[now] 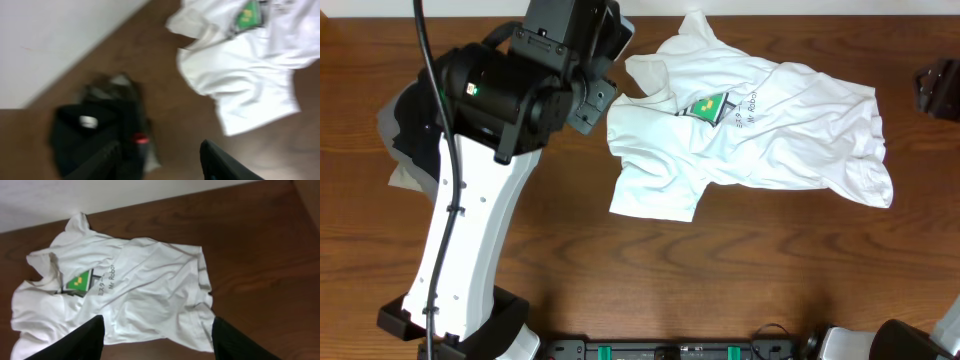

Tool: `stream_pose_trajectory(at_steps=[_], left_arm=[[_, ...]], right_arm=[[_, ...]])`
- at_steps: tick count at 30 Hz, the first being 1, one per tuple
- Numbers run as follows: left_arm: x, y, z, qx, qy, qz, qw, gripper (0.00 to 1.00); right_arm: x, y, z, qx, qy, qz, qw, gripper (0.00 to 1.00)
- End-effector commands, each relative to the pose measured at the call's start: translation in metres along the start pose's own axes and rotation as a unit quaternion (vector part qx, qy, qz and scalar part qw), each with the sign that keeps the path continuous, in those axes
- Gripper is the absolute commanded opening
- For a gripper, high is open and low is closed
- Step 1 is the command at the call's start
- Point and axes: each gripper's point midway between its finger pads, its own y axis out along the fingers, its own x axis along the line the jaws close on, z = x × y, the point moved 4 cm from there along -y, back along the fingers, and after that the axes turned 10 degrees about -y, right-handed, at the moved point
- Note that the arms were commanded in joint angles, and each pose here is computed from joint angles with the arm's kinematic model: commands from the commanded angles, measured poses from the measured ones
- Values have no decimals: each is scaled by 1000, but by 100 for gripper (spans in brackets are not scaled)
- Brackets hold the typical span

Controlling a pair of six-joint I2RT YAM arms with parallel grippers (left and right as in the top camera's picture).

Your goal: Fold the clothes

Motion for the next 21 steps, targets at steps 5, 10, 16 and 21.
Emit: stream_pose_trajectory(at_steps=[5,10,16,21], left_arm=[[-31,91,45,166,-125,63,976,59],[-41,164,83,210,-147,52,965,70],[-40,224,117,205,-187,63,959,83],[-45,251,147,244,-203,105,943,83]], right_arm=[[-3,30,26,65,109,-14,992,66],[2,56,54,112,130,-42,984,66],[5,82,82,143,148,-62,977,65],[17,100,95,147,154,-106,971,64]])
